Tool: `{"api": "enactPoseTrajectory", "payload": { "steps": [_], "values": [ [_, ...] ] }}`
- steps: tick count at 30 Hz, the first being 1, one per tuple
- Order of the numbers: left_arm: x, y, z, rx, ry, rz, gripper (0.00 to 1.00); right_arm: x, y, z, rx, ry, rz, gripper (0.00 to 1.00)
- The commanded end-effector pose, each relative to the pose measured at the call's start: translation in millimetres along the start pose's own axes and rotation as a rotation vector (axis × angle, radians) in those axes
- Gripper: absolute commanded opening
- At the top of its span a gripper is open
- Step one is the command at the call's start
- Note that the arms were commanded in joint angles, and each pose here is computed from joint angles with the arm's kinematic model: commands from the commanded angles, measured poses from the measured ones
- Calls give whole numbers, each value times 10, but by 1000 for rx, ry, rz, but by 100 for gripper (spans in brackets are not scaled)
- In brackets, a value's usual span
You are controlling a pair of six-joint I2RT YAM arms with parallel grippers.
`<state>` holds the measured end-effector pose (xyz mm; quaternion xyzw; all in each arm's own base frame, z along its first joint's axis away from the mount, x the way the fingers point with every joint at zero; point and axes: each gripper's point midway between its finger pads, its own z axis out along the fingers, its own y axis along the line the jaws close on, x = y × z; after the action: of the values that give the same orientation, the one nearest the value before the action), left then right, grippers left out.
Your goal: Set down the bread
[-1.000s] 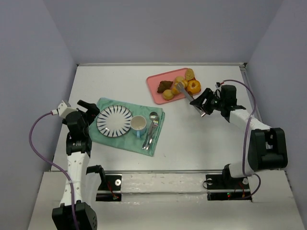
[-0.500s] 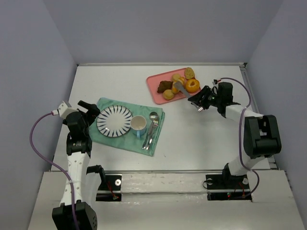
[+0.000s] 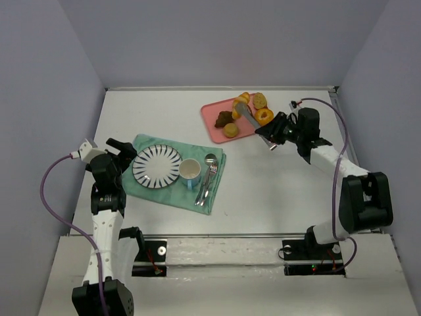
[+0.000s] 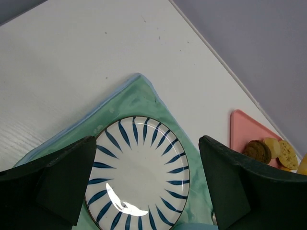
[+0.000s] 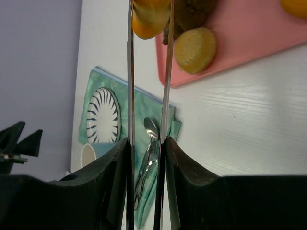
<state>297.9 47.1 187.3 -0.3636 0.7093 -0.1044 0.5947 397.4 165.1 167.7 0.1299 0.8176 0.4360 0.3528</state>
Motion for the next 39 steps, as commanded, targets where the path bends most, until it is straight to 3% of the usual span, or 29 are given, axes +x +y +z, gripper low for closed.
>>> {"api": "enactPoseTrajectory", "payload": {
  "steps": [1,5,9,14,21,27,35,39],
  "values": [
    [-71,-65,-14,29,-31,4,99,-115,903,-154,-118,-95,-368,19],
    [-71,-72,-27,35,-30,0,99,274,1464,-137,-240,0,-622,19],
    [-78,-78,-45,39,-35,-7,99,836,1813,-14,-330,162,-751,19],
    [-170,55,-93,-39,-86,-46,99,1590,1946,324,-335,368,-848,19],
    [-276,70,-205,-33,-153,-81,99,2230,1902,647,-277,559,-897,21],
    [-292,50,-226,-20,-163,-87,99,2381,1841,680,-232,592,-883,26],
    [-275,45,-208,-21,-151,-80,99,2384,1810,729,-193,586,-891,52],
    [-266,52,-207,-23,-149,-79,99,2346,1870,730,-199,570,-894,58]
  ]
}}
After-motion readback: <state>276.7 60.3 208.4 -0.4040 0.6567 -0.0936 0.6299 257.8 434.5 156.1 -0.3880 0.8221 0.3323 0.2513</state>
